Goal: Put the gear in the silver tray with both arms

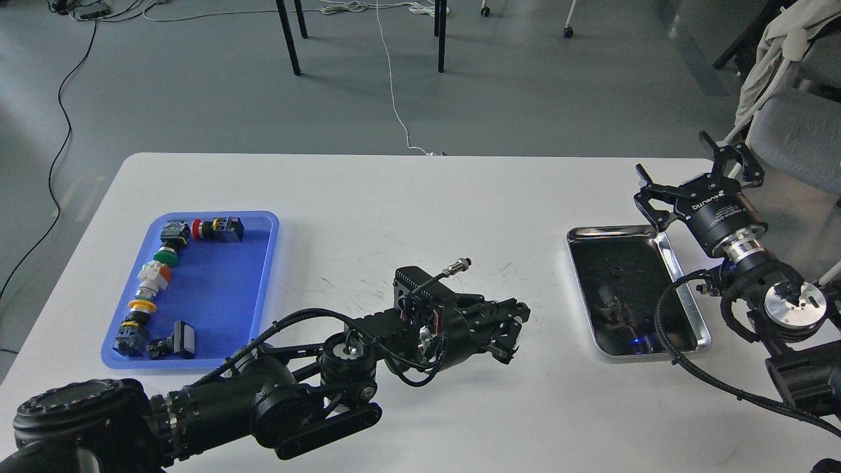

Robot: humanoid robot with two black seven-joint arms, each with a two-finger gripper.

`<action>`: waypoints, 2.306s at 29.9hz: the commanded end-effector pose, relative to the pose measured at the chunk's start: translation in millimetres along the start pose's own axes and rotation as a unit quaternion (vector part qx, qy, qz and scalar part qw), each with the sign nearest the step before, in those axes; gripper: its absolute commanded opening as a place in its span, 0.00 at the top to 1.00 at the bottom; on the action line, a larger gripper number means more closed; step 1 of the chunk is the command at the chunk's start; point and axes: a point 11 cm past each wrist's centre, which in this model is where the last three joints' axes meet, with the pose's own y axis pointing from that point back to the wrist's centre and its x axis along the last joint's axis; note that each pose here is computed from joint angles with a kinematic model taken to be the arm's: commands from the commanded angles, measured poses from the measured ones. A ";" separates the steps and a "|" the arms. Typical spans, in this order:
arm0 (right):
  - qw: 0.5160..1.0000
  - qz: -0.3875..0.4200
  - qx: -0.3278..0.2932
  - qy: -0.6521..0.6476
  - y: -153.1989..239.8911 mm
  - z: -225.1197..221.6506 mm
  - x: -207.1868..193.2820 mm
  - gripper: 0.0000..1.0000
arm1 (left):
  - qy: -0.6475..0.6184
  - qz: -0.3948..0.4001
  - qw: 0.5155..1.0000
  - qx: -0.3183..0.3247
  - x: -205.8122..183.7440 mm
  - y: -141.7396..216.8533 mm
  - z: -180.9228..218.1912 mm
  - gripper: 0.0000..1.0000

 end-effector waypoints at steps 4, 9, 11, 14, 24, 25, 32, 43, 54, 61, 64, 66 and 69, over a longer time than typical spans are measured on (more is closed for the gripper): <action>1.000 -0.003 -0.001 -0.001 -0.6 1.1 -1.7 0.02 | -0.001 -0.013 1.000 -0.001 -18.6 2.9 3.7 0.92; 1.000 -0.005 -0.002 -0.002 -1.3 2.1 -3.2 0.02 | 0.001 -0.014 1.000 0.000 -21.3 3.3 4.0 0.91; 1.000 -0.005 -0.002 -0.002 -1.3 2.1 -3.2 0.02 | 0.001 -0.014 1.000 0.000 -21.3 3.3 3.8 0.89; 1.000 -0.005 -0.002 -0.002 -1.3 2.1 -3.2 0.02 | 0.001 -0.013 1.000 0.001 -21.3 3.4 3.3 0.86; 1.000 -0.005 -0.002 -0.002 -1.3 2.1 -3.2 0.02 | 0.006 -0.014 1.000 0.012 -23.1 3.6 -3.9 0.76; 1.000 -0.005 -0.002 -0.002 -1.3 2.1 -3.2 0.02 | 0.006 -0.011 1.000 0.015 -23.0 3.7 -5.7 0.74; 1.000 -0.007 -0.001 -0.001 -1.7 1.3 -4.2 0.02 | 0.014 0.000 1.000 0.020 -21.1 3.9 -9.2 0.65; 0.999 -0.035 -0.007 0.002 -8.0 1.5 -23.8 0.02 | 0.024 0.035 0.999 0.030 -5.0 3.8 -15.3 0.40; 0.981 -0.098 -0.102 0.136 -41.1 17.6 -90.5 0.02 | 0.339 0.217 0.913 0.068 131.2 21.2 -66.4 0.02; 0.877 -0.149 -0.250 0.383 -37.1 34.8 -133.0 0.02 | 0.514 0.297 0.803 0.059 186.6 74.4 -127.1 0.02; 0.787 -0.168 -0.336 0.489 -30.9 56.6 -145.2 0.02 | 0.571 0.325 0.751 0.062 194.2 106.1 -158.1 0.02; 0.707 -0.179 -0.391 0.561 -27.3 69.7 -150.4 0.02 | 0.601 0.337 0.722 0.061 197.3 125.0 -174.1 0.02; 0.595 -0.199 -0.443 0.641 -25.9 89.6 -160.9 0.02 | 0.624 0.351 0.696 0.052 201.6 150.6 -192.2 0.02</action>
